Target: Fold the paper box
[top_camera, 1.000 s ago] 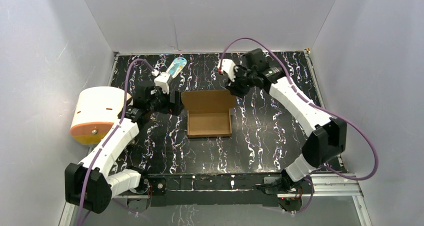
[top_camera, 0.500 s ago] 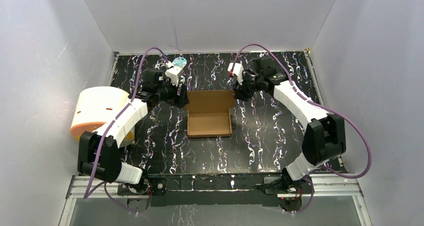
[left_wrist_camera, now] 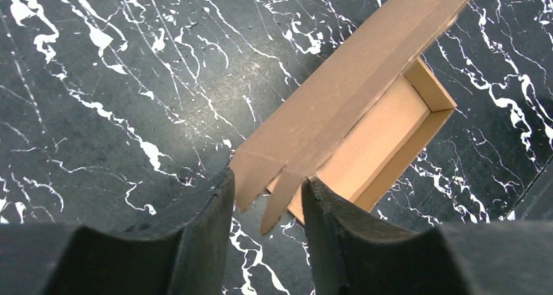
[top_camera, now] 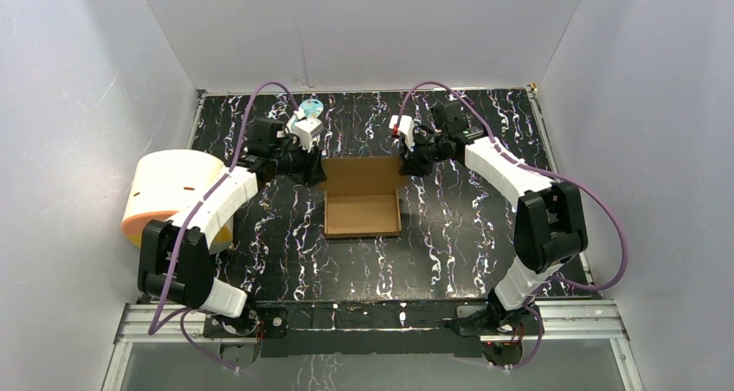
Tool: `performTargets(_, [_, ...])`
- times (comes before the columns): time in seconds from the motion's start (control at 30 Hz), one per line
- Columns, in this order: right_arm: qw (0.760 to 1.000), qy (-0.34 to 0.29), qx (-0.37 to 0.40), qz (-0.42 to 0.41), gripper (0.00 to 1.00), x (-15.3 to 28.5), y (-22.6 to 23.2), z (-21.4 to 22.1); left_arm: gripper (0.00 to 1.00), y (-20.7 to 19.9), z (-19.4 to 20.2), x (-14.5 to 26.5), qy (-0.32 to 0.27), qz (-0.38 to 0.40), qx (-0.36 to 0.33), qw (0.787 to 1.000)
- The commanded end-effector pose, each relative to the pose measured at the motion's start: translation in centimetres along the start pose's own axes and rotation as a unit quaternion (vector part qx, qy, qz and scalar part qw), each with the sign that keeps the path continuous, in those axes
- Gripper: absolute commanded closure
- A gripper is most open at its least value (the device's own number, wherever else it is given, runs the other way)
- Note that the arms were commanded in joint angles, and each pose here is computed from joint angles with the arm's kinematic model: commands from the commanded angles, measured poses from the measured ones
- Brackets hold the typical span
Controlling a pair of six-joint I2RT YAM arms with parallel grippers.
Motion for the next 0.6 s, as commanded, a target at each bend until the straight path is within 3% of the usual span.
performTargets(0.0, [1.000,-0.029,0.007,0.006,0.79,0.5,0.0,-1.3,0.66,-1.0,-1.3,0.0,-0.011,0.043,-0.003,0.999])
performTargets(0.13, [0.999,-0.035,-0.010,0.026,0.86,1.0,0.0,-1.6,0.88,-1.2,-1.3,-0.2,-0.008,0.045,0.022,0.999])
performTargets(0.2, [0.998,-0.035,-0.023,0.050,0.90,1.3,-0.4,-1.8,0.95,-1.2,-1.3,-0.1,-0.009,0.040,0.034,0.999])
performTargets(0.4, [0.992,-0.045,-0.049,0.105,0.94,1.5,0.0,-2.9,0.99,-0.8,-1.4,0.2,-0.016,-0.009,0.076,0.997])
performTargets(0.57, [0.978,-0.015,-0.074,0.194,0.95,0.5,0.3,-3.8,0.99,-0.8,-1.5,-0.1,-0.028,-0.082,0.092,0.992])
Point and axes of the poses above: each gripper's point midway between its finger pads, its own x axis back along the fingers, its own y axis along the line the jaws close on, z = x × y, the point moved 3 cm from there along x, back along the fingers, and after that the axes turned 5 degrees about x, right-handed, at the moved point
